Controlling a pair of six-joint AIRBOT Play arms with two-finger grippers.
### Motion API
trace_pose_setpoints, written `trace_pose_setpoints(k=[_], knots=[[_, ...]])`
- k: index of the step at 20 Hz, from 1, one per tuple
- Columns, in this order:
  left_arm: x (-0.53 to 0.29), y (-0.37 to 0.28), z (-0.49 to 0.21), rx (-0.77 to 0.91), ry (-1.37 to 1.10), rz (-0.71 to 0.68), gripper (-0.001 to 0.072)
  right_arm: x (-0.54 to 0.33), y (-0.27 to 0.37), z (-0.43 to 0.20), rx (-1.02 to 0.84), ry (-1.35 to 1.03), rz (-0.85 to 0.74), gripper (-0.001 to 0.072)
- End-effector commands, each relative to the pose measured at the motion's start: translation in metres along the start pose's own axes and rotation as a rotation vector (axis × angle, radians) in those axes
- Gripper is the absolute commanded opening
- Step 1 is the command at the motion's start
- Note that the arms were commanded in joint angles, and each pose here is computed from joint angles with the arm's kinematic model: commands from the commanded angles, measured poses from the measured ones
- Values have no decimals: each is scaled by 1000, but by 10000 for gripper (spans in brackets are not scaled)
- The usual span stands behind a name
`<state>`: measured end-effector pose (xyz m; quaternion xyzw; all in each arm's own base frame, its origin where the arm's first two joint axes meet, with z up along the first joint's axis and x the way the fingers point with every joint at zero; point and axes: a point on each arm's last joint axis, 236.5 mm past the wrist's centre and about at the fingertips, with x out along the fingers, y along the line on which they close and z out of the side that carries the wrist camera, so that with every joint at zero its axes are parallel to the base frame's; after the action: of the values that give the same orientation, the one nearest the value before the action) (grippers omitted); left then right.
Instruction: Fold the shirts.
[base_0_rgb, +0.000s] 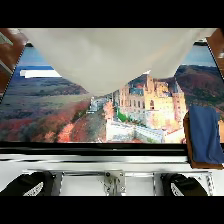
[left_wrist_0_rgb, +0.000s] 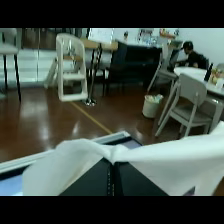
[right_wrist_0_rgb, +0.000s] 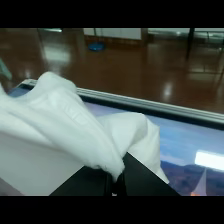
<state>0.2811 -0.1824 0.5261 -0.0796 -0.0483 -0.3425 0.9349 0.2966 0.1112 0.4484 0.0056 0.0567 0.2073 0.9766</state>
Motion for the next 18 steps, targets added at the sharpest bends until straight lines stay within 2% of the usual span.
trace_pose_setpoints(k=[1,4,6,7,9,11,14,18], knots=[[-29,7,-1,125,66,82,36,-19,4,-16,-4,106,-3,69],[-29,63,-34,201,215,281,36,-14,-8,-101,111,473,-49,68],[-16,110,-32,269,204,436,35,-7,-8,-169,176,767,-39,68],[-2,125,-27,270,158,466,35,1,-8,-196,199,871,-33,68],[35,152,-27,247,74,481,35,27,-8,-245,253,1026,-9,68],[78,182,-65,170,101,477,35,56,-2,-288,316,1145,39,68],[141,212,-192,-36,330,419,36,102,5,-334,407,1216,89,69],[181,212,-361,-365,636,321,36,145,-3,-386,474,1257,63,69]])
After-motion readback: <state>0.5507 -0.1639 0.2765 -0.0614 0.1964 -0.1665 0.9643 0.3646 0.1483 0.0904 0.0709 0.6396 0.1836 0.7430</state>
